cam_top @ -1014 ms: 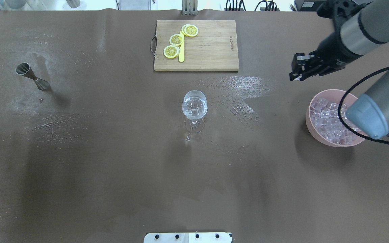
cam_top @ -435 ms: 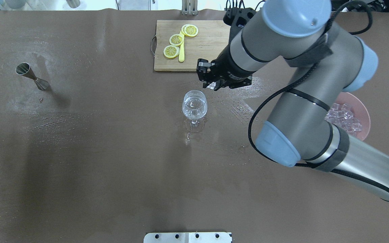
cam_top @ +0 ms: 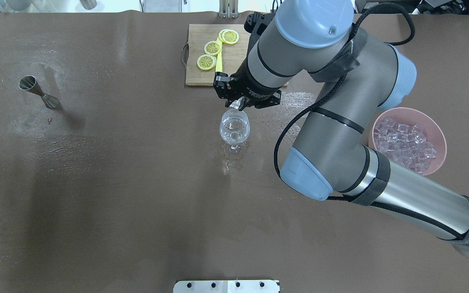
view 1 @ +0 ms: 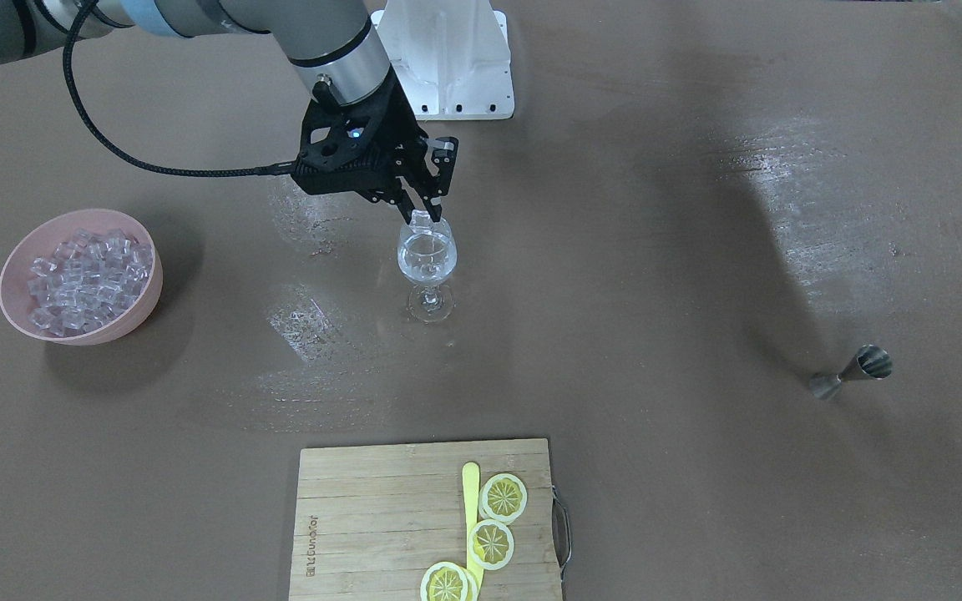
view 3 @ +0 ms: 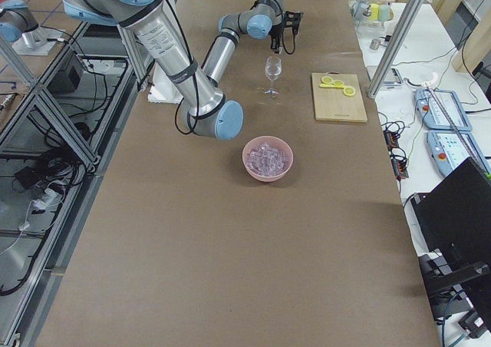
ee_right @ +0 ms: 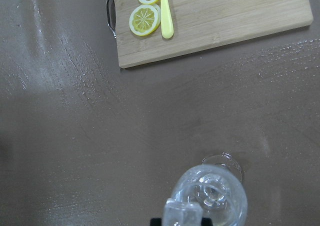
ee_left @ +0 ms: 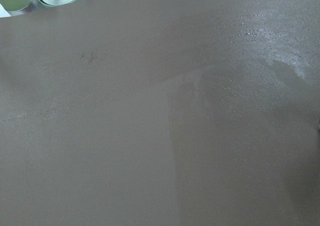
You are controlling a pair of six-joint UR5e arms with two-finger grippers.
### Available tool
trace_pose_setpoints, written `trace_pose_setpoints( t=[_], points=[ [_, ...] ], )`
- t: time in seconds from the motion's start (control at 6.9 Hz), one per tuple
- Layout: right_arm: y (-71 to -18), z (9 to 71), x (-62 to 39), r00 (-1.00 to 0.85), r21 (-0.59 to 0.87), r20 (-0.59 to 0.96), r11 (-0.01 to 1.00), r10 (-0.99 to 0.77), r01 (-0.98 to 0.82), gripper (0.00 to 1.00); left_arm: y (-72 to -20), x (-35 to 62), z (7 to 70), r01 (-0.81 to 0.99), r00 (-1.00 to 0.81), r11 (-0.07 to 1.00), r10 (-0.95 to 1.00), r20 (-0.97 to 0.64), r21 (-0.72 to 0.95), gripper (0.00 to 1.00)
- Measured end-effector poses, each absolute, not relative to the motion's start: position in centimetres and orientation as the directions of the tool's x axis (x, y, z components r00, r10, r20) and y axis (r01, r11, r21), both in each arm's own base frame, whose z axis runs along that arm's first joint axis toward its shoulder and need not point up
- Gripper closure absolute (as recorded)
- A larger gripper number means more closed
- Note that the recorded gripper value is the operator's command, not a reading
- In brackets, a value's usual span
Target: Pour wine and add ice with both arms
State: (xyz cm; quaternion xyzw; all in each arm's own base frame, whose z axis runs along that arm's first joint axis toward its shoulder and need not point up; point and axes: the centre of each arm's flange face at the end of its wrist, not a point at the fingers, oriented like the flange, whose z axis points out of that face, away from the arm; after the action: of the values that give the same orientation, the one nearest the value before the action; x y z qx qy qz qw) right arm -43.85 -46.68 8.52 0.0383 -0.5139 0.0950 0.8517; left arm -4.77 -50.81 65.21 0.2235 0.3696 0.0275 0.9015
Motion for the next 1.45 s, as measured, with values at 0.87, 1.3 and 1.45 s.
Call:
trace_pose_setpoints(
  t=[0.87,1.3,1.45],
  points=[
    [-46.2,10.1,-42.8,0.469,-0.017,0.876,0.979,0.113,-0.205,0.01,-51.1,-4.8,64.8,0.125,0.723,0.899,0.206,-0.659,0.419,0.02],
    [-50.5,22.8,-31.8,0.582,0.103,0.813,0.989,-0.02,-0.109,0.0,-53.0,-4.3,63.0,0.154,0.701,0.912,0.17,-0.693,0.38,0.02],
    [-52.3,28.1,-27.0,0.628,0.157,0.773,0.986,-0.088,-0.056,0.0,-54.3,-4.1,61.9,0.164,0.688,0.923,0.147,-0.711,0.349,0.02]
  ],
)
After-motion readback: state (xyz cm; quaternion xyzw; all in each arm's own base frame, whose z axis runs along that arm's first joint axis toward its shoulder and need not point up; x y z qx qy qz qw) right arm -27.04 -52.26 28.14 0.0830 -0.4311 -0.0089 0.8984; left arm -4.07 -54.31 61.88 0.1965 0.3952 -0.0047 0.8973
